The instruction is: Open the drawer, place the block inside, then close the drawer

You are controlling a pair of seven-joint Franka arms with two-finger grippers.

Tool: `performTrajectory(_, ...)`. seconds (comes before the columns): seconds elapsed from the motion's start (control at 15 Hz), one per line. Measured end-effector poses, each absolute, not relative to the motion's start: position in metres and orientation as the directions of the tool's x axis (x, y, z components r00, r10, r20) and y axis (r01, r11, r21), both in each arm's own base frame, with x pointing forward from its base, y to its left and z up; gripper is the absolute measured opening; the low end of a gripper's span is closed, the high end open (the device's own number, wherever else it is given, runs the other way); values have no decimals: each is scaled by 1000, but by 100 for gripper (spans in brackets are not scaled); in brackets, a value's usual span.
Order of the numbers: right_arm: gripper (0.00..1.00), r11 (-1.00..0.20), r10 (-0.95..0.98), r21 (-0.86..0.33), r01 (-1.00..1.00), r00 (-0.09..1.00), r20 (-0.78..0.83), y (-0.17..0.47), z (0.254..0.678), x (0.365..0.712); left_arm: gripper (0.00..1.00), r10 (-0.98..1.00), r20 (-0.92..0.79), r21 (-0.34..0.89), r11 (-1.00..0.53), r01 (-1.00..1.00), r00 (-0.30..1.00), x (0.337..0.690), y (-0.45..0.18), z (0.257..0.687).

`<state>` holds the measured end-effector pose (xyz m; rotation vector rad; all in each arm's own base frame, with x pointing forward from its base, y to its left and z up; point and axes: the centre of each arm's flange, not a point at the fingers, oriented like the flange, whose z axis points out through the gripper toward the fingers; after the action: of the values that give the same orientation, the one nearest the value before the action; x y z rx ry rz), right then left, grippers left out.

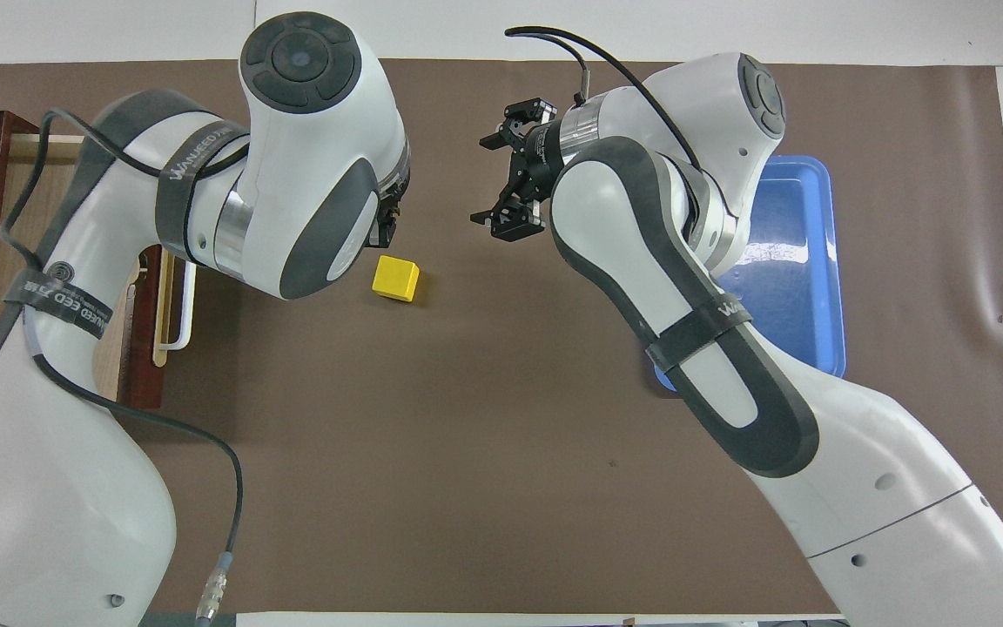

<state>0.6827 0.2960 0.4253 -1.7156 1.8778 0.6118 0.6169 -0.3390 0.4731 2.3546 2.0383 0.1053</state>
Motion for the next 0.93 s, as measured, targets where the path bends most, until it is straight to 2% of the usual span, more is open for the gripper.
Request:
performTrajectory(0.2,100,53,-783,-41,-998,-16,-621,276,440,684,68,983,42,55,-181,982,179,618,-332,472)
performTrajectory(0.4,100,7,-799,-62,-998,32,-601,259,453,683,99,956,55,22,-290,957,289,616,-310,469)
performTrajectory(0.93,100,-173,-852,-73,-982,187,-489,211,494,667,100,807,39,-86,-585,807,589,617,-251,459)
